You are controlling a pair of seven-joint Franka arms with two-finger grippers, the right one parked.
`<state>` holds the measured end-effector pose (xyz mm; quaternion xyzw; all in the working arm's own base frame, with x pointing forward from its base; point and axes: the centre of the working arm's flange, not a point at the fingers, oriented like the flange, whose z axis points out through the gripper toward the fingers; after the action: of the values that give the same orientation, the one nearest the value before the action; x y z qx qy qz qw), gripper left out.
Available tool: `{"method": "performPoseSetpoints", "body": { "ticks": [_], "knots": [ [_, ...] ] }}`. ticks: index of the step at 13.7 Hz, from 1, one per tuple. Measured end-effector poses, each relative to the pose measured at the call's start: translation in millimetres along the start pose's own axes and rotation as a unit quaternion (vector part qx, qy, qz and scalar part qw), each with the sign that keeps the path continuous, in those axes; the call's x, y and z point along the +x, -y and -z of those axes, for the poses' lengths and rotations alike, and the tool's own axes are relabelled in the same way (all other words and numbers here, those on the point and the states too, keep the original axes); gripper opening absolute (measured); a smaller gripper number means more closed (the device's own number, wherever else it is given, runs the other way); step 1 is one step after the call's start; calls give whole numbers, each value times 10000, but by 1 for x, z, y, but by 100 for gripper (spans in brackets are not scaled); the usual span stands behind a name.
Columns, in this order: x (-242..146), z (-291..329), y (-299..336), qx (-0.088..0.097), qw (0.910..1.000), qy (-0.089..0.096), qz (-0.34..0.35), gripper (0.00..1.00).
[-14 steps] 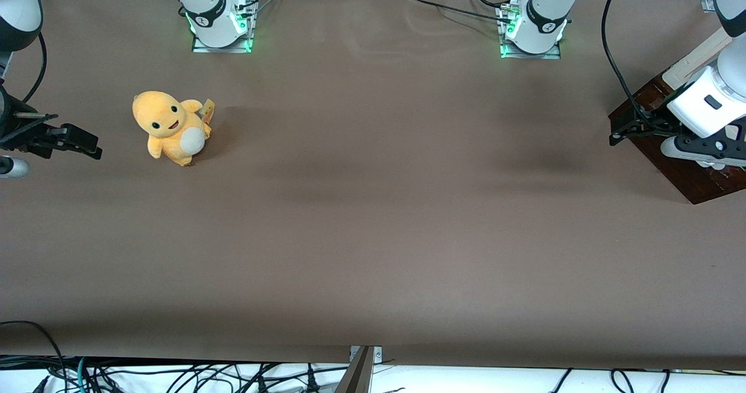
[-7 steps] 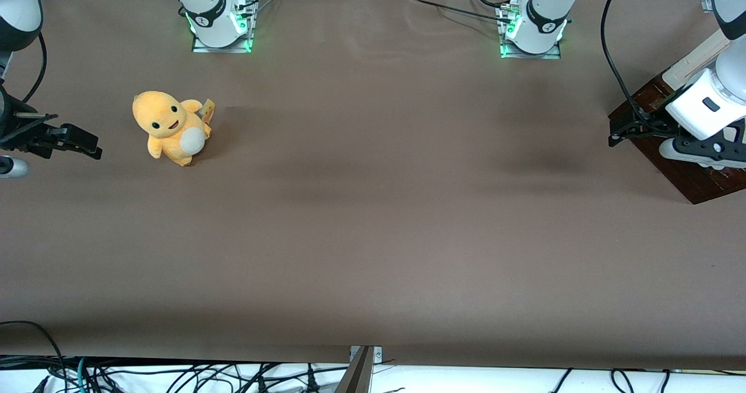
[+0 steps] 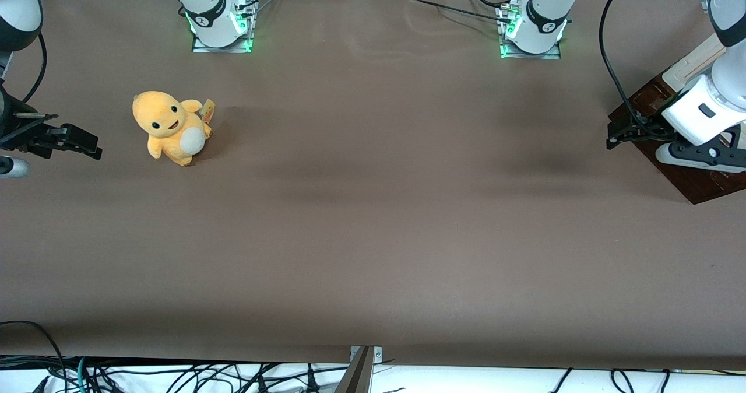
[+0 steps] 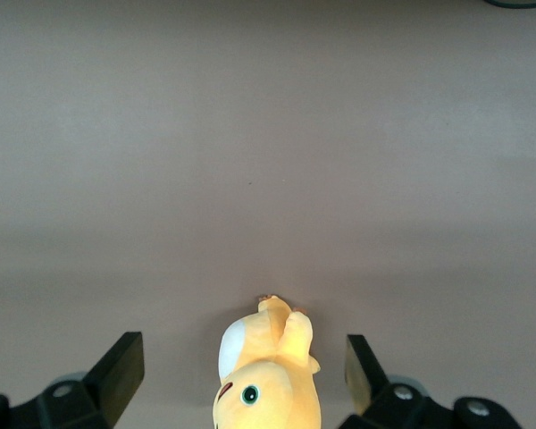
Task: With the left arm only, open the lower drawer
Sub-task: 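Lower the open left gripper toward the drawer's white bar handle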
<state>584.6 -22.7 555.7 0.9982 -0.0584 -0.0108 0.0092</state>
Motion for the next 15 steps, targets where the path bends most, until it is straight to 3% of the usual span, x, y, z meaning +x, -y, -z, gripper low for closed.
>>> {"method": "performPoseSetpoints", "body": {
  "ticks": [6, 7, 11, 15],
  "knots": [
    [2, -3, 1, 54, 9999, 29, 139, 96],
    [2, -3, 2, 252, 9995, 33, 209, 89],
    [10, -2, -30, 1255, 9916, 28, 304, 91],
    [15, -32, -31, 2316, 9684, 452, 814, 96]
  ]
}}
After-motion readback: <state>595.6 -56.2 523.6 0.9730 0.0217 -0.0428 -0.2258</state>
